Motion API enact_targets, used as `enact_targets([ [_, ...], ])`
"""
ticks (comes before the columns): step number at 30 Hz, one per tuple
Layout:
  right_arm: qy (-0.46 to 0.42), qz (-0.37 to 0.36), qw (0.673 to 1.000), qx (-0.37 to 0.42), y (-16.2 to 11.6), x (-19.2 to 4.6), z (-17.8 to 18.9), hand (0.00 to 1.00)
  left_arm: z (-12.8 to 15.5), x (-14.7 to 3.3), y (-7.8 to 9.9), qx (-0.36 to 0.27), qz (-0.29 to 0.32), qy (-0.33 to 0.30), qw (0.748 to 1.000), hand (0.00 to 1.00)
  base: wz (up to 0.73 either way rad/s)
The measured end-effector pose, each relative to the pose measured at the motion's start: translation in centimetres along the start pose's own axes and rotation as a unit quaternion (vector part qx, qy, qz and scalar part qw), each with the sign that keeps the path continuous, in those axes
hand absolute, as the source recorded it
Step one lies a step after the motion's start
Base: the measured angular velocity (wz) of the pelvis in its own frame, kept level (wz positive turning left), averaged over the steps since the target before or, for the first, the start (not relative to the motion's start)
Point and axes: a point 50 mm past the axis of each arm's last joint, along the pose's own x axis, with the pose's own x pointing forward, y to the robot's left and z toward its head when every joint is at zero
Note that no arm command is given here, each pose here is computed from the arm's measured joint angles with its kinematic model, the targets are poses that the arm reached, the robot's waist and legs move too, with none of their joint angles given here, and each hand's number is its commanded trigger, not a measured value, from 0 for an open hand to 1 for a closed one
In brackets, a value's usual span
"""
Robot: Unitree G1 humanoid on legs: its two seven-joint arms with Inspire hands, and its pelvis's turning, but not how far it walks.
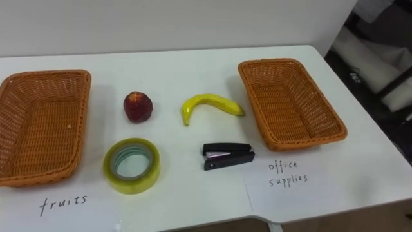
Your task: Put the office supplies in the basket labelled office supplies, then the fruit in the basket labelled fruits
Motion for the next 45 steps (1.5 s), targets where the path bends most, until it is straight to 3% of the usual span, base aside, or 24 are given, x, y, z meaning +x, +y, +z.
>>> enact_targets([
  [13, -0.209, 0.067, 0.975, -0.018, 3.9, -1.6, 6.4, 0.00, -0.5, 0.1, -0.6, 0.013, -0.007, 0.020, 1.000, 0.00, 0.00],
  [19, -0.262, 0.092, 0.961, -0.009, 5.2, -2.5, 8.3, 0.00, -1.1, 0.0, -0.7, 0.016, -0.009, 0.031, 0.999, 0.00, 0.01],
  [27, -0.285, 0.146, 0.947, -0.010, 6.9, -3.5, 9.0, 0.00, -1.5, 0.0, -0.6, 0.022, -0.009, 0.038, 0.999, 0.00, 0.06],
  [33, -0.317, 0.192, 0.929, 0.012, 8.3, -4.7, 10.6, 0.00, -1.4, 0.0, -0.6, 0.062, -0.010, 0.031, 0.998, 0.00, 0.01],
  [45, -0.394, 0.268, 0.878, -0.036, 10.5, -7.1, 11.8, 0.00, -1.3, 0.1, -1.0, 0.080, -0.037, 0.038, 0.995, 0.00, 0.00],
])
